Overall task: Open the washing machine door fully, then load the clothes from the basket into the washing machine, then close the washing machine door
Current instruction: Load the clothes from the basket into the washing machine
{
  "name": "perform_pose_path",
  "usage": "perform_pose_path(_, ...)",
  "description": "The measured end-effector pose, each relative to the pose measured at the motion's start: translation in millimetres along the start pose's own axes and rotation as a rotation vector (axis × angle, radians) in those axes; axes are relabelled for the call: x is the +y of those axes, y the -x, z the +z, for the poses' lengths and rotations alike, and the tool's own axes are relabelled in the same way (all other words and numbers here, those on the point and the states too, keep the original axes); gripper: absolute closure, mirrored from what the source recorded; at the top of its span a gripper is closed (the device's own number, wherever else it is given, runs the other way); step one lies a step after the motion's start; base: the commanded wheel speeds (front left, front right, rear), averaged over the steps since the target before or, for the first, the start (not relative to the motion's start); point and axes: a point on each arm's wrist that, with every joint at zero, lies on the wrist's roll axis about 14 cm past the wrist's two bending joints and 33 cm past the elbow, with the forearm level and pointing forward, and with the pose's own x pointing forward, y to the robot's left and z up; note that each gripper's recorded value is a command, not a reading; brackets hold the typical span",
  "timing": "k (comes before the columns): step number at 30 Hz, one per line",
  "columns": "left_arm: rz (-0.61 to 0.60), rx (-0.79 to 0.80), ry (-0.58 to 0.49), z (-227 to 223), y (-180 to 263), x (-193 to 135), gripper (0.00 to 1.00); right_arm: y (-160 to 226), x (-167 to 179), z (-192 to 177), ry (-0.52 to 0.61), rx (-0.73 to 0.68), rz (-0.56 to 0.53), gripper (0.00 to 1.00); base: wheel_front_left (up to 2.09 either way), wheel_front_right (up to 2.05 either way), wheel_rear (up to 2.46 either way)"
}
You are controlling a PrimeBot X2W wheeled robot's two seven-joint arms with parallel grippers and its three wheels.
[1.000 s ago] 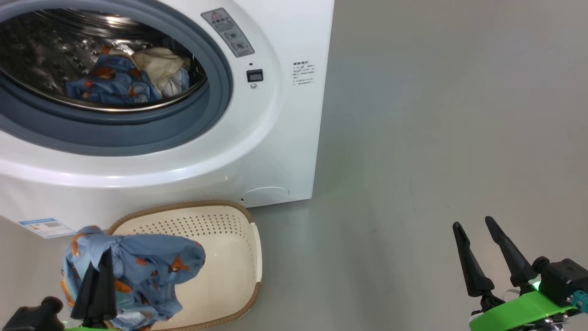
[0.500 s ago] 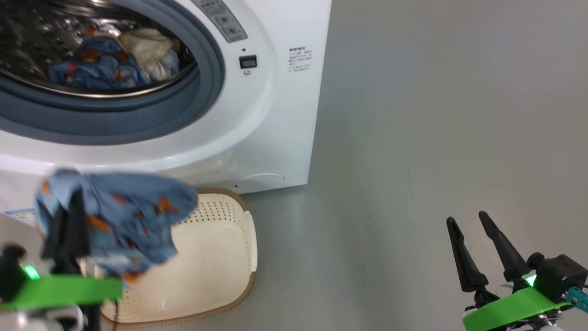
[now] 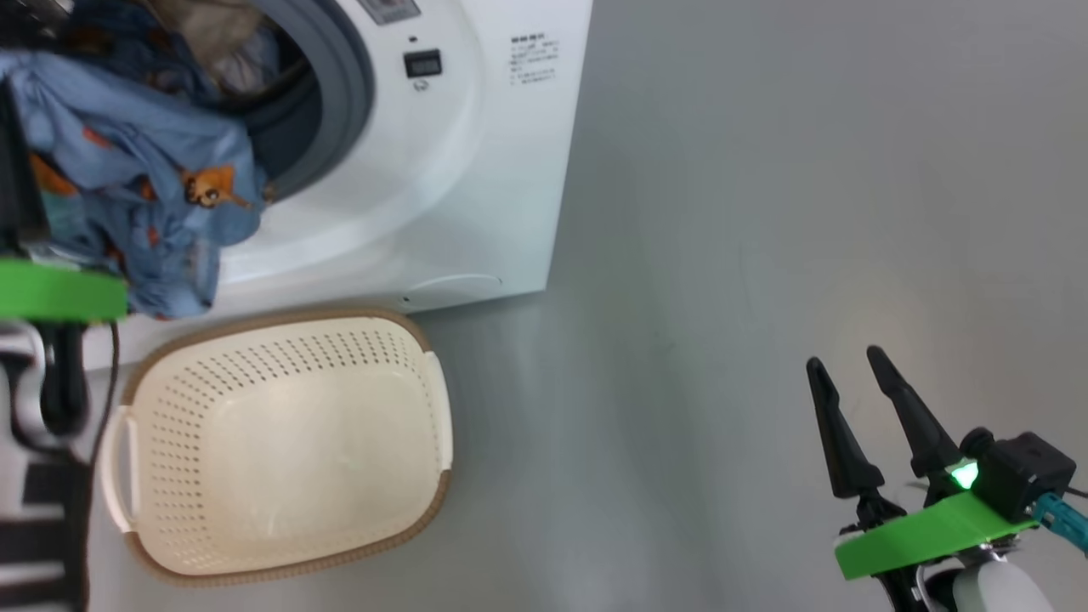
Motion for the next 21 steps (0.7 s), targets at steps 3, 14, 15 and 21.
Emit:
perform_pose_path(3, 0.008, 0.08, 0.003, -30.0, -15.0, 4.2, 1.0, -4.9, -1.5, -3.0, -0.003, 0.005, -0.007, 0.0, 0.0, 0.0, 0.0)
perform_pose_path(14, 0.063, 0.299, 0.051, -116.8, -54.1, 19.2, 1.0, -19.5, -6.8, -17.4, -0.012, 0.031, -0.031, 0.0, 0.0, 0.0, 0.0)
perform_pose_path(15, 0.064, 0.318, 0.043, -123.6, -55.9, 21.1, 1.0, -20.9, -7.6, -18.3, -0.011, 0.032, -0.034, 0.0, 0.0, 0.0, 0.0)
perform_pose_path(21, 0.064, 0.406, 0.015, -158.1, -67.4, 26.2, 1.0, -25.8, -12.5, -26.5, -0.009, 0.051, -0.049, 0.0, 0.0, 0.0, 0.0)
